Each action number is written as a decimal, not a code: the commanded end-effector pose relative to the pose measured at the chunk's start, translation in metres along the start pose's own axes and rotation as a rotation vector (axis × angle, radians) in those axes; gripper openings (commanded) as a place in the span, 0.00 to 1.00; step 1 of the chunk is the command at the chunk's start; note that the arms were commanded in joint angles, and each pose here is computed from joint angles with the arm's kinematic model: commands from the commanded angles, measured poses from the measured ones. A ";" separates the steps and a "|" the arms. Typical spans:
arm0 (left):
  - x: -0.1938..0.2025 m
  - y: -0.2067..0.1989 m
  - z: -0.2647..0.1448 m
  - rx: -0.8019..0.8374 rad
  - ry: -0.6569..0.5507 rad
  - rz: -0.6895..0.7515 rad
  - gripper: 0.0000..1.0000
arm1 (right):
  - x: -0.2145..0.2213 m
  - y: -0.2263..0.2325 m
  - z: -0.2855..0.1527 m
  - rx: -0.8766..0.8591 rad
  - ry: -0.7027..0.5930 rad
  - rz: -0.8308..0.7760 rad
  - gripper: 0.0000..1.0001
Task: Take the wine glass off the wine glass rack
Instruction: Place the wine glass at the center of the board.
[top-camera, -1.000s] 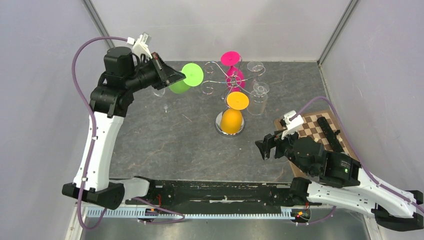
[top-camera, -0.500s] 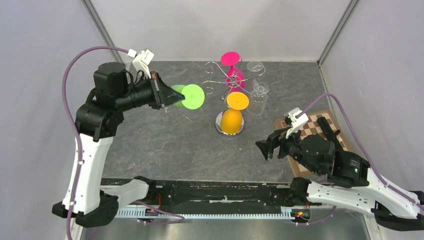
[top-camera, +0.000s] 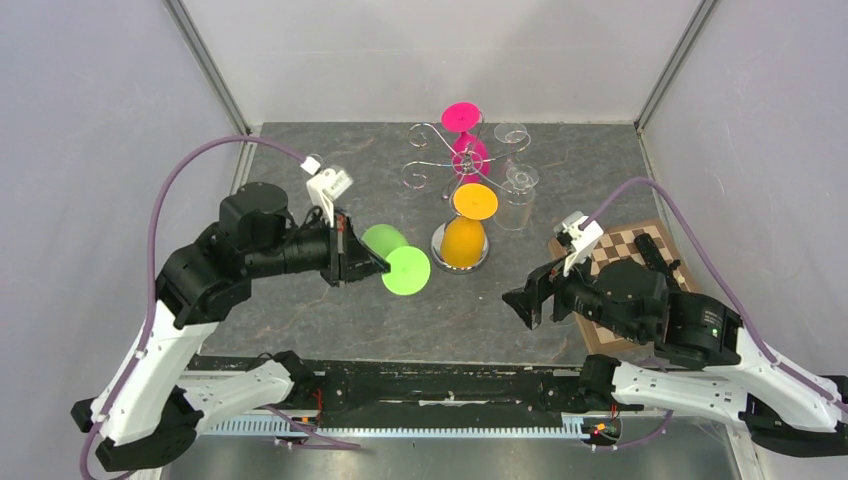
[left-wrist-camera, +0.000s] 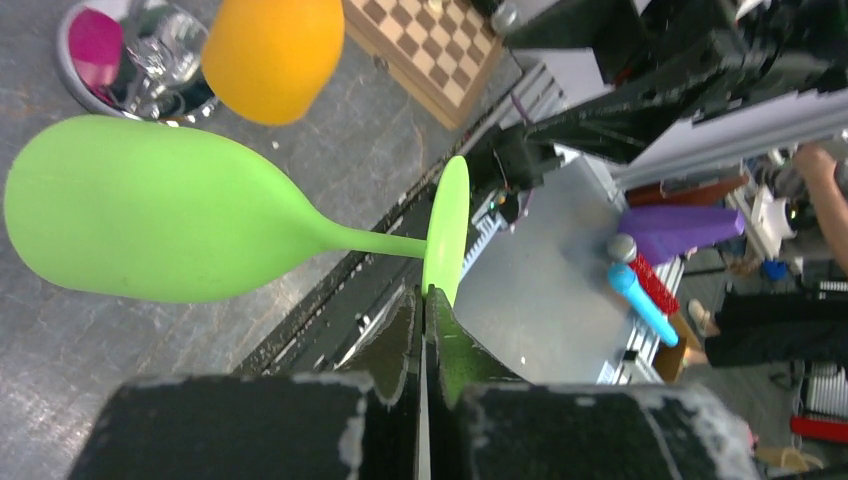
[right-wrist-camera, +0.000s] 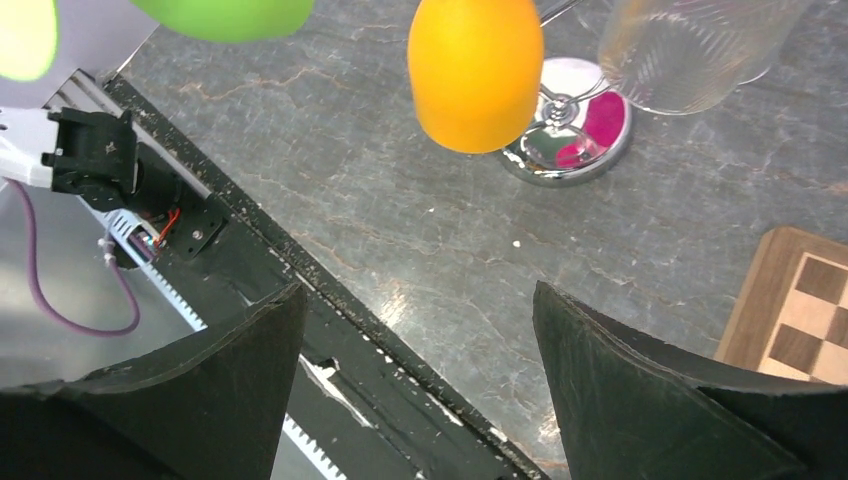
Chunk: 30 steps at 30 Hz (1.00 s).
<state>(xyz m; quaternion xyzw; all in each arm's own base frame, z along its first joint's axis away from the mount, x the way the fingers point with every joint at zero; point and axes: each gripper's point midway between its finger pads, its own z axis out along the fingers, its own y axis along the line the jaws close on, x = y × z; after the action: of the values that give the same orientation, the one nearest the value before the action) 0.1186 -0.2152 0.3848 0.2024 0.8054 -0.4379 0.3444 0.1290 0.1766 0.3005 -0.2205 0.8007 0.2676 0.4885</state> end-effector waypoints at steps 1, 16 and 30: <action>0.014 -0.004 0.001 0.012 -0.003 0.081 0.02 | -0.008 0.019 -0.003 -0.079 0.011 0.052 0.86; 0.078 -0.026 0.055 -0.068 0.131 0.361 0.02 | 0.015 0.035 0.016 -0.112 0.076 0.201 0.85; 0.110 -0.050 0.077 -0.067 0.136 0.499 0.02 | 0.019 0.056 0.028 -0.189 0.076 0.319 0.83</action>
<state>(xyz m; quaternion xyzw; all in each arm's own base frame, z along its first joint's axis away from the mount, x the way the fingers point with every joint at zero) 0.0358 -0.2944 0.2944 0.4089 0.7881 -0.3097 0.3402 0.1058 0.2215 0.2676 -0.1607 0.8321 0.3660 0.3845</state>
